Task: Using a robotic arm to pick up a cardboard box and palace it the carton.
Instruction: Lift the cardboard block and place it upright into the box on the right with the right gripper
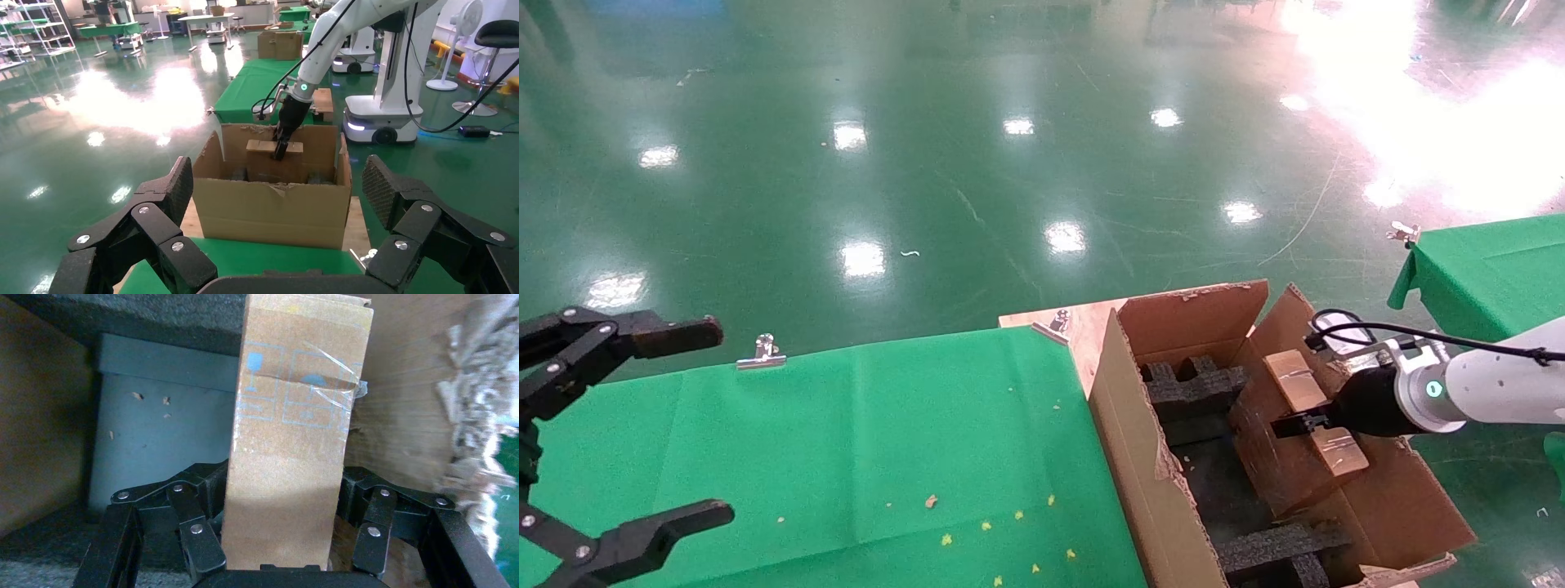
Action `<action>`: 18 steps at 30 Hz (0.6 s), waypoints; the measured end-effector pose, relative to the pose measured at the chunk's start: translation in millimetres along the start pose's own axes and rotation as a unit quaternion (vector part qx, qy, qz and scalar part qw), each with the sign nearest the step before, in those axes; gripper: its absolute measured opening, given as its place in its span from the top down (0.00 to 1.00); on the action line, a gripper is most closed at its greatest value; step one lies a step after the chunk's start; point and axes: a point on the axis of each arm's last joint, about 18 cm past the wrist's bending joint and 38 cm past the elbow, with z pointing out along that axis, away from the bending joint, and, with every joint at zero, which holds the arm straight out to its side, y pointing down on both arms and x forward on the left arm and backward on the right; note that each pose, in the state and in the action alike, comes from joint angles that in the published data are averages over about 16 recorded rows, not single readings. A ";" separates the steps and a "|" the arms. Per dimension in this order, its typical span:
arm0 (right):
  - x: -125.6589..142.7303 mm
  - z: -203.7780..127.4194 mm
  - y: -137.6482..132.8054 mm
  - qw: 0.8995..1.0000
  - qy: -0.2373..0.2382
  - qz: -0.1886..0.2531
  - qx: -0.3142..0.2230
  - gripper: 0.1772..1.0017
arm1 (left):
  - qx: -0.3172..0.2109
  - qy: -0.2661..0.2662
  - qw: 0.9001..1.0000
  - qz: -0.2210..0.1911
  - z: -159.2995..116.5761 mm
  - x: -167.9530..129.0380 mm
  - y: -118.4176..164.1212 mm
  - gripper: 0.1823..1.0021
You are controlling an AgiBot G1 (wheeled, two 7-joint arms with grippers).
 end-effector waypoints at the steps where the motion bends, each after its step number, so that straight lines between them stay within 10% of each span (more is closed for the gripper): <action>1: -0.2 2.1 0.6 1.000 0.000 -0.001 -0.002 0.86 | 0.000 0.000 1.000 0.000 0.0 0.0 0.0 0.00; 18: -5.9 29.2 7.0 0.999 -0.006 -0.025 -0.028 0.86 | 0.000 0.000 1.000 0.000 0.0 0.0 0.0 0.00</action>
